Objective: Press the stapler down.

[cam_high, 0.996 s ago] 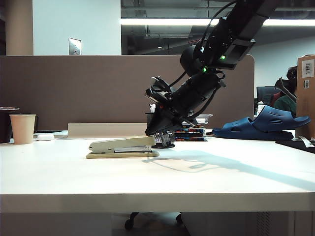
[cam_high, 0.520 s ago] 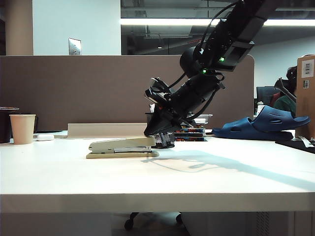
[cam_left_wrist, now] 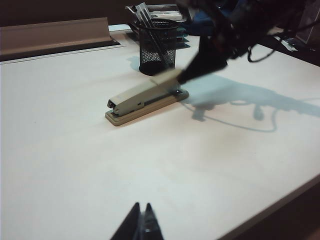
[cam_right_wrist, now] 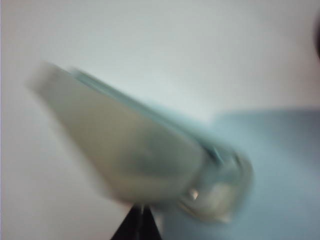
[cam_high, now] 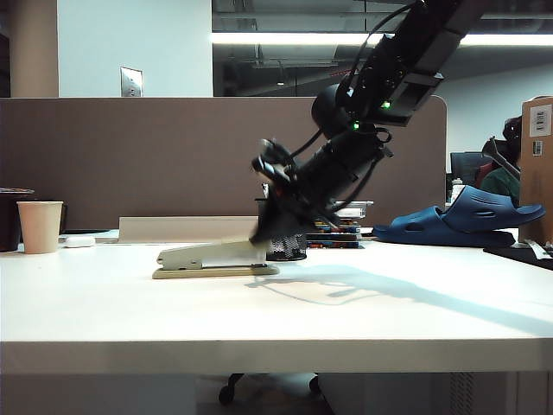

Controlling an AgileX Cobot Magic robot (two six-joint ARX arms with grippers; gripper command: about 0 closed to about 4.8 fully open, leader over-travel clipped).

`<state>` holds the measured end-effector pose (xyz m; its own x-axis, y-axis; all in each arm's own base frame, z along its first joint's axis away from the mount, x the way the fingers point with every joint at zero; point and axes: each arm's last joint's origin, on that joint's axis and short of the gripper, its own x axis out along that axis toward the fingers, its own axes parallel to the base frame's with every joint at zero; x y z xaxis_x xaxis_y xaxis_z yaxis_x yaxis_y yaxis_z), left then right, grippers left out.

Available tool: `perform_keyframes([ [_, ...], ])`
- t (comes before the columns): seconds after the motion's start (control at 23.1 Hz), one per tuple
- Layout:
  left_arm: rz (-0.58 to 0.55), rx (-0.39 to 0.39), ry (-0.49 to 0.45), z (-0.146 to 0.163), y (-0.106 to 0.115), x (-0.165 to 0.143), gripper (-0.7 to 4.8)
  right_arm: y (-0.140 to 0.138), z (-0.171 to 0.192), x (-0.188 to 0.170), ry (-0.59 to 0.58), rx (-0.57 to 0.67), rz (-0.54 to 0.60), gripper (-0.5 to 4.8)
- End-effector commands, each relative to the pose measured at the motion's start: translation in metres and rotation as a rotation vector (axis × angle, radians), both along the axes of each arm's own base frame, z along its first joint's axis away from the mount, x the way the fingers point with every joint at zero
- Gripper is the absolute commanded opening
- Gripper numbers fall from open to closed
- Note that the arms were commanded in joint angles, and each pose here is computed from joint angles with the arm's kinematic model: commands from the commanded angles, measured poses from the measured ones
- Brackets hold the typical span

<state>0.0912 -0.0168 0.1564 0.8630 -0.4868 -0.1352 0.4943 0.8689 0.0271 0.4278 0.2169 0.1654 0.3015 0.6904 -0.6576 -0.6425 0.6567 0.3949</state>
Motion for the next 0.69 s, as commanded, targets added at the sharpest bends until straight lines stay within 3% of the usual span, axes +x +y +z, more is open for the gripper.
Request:
perform_keyframes([
  [0.04,-0.001,-0.001,-0.013,0.002,0.000,0.000,-0.06,-0.005,-0.017,-0.002,0.065,-0.060,-0.023,-0.09],
  [0.69,0.000,-0.001,-0.013,0.002,0.000,0.000,-0.06,-0.004,0.000,0.004,-0.012,-0.022,-0.022,-0.09],
])
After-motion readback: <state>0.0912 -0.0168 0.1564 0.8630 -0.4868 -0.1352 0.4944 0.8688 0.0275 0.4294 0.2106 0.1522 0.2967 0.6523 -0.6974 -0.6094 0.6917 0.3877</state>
